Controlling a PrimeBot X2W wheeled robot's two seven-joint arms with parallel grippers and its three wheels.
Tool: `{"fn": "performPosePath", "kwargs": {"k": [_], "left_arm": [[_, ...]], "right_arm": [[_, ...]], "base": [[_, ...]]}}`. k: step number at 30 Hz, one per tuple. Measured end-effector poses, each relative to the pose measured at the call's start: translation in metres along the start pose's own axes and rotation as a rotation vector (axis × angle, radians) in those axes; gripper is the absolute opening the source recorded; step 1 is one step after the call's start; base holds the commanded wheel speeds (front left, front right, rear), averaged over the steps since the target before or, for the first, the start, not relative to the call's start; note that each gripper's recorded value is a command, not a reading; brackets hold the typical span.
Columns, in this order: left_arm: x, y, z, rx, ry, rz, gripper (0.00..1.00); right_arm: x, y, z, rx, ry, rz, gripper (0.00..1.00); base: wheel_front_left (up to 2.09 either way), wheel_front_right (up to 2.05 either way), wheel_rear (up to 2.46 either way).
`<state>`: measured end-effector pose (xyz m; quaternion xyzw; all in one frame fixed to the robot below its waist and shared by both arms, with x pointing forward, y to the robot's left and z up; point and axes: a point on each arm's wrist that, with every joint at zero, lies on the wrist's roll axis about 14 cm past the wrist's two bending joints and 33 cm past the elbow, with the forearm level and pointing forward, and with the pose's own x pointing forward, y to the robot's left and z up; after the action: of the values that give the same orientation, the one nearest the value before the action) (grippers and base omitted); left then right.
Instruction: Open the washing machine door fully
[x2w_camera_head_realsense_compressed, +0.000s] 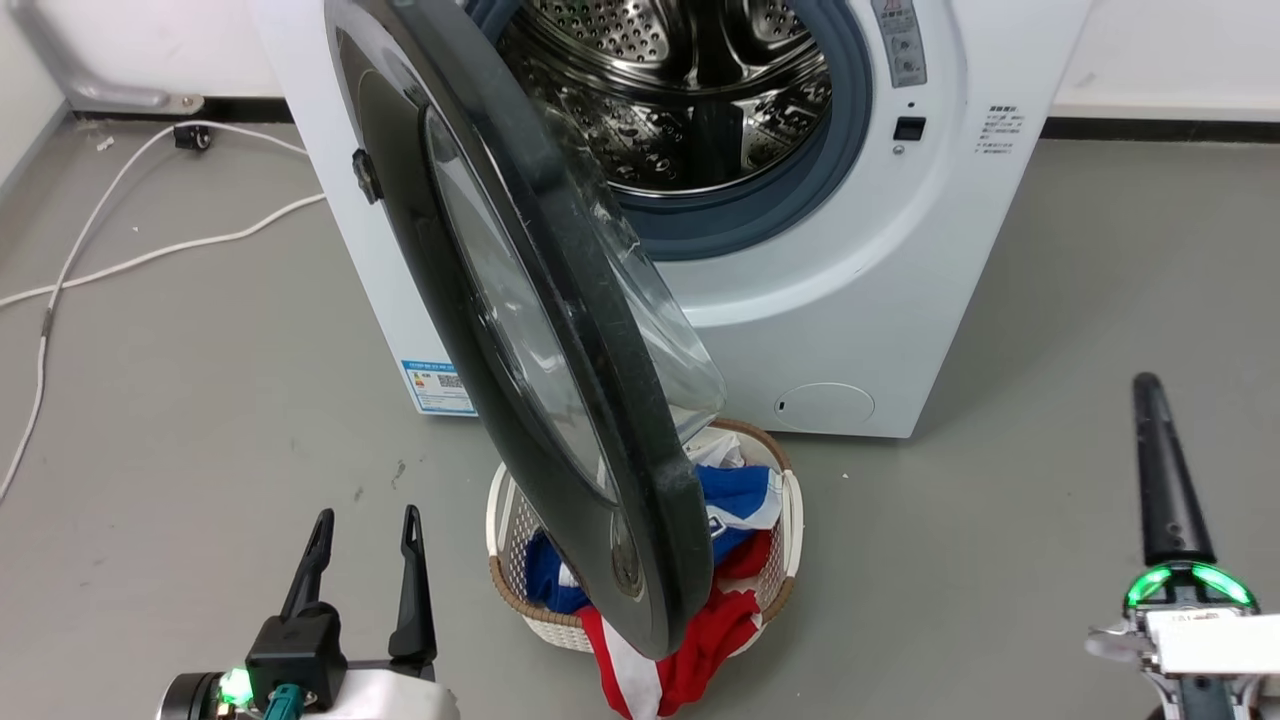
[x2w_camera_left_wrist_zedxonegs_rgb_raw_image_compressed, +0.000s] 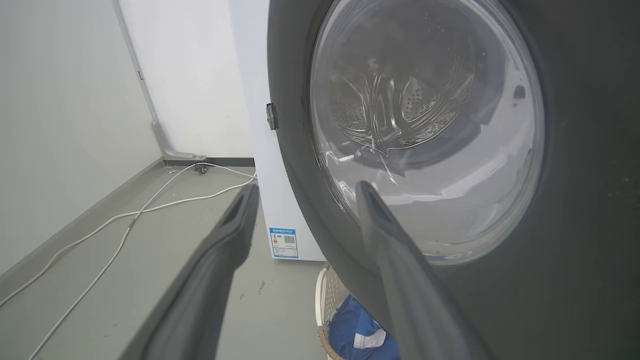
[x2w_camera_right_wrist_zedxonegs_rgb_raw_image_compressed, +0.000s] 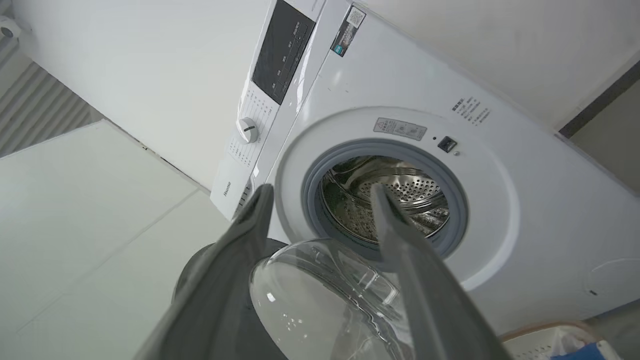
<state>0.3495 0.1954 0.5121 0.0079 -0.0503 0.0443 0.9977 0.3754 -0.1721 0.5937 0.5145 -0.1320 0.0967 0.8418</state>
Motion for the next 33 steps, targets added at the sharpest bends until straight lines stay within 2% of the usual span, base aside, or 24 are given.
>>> {"fn": "performPosePath", "kwargs": {"k": [2, 6, 9, 14, 22, 33], "left_arm": [[-0.001, 0.000, 0.001, 0.000, -0.003, -0.001, 1.00], [-0.001, -0.001, 0.002, -0.001, -0.008, -0.005, 1.00], [-0.002, -0.001, 0.003, -0.001, -0.008, -0.007, 1.00], [-0.003, -0.002, 0.002, -0.001, -0.005, -0.010, 1.00], [-0.003, -0.002, -0.001, -0.001, 0.004, -0.007, 1.00], [-0.004, 0.000, 0.000, 0.001, 0.000, 0.002, 1.00]], "right_arm": [[-0.003, -0.002, 0.012, -0.086, -0.034, 0.002, 1.00], [-0.005, 0.004, 0.031, -0.433, -0.078, 0.043, 1.00], [-0.007, 0.021, 0.017, -0.669, -0.037, 0.128, 1.00], [-0.018, 0.016, -0.011, -0.868, 0.058, 0.154, 1.00], [-0.036, -0.028, -0.032, -0.999, 0.181, 0.046, 1.00], [-0.056, -0.054, -0.040, -1.005, 0.249, -0.043, 1.00]], "base": [[0.00, 0.00, 0.00], [0.00, 0.00, 0.00], [0.00, 0.00, 0.00], [0.00, 0.00, 0.00], [0.00, 0.00, 0.00], [0.00, 0.00, 0.00]]}}
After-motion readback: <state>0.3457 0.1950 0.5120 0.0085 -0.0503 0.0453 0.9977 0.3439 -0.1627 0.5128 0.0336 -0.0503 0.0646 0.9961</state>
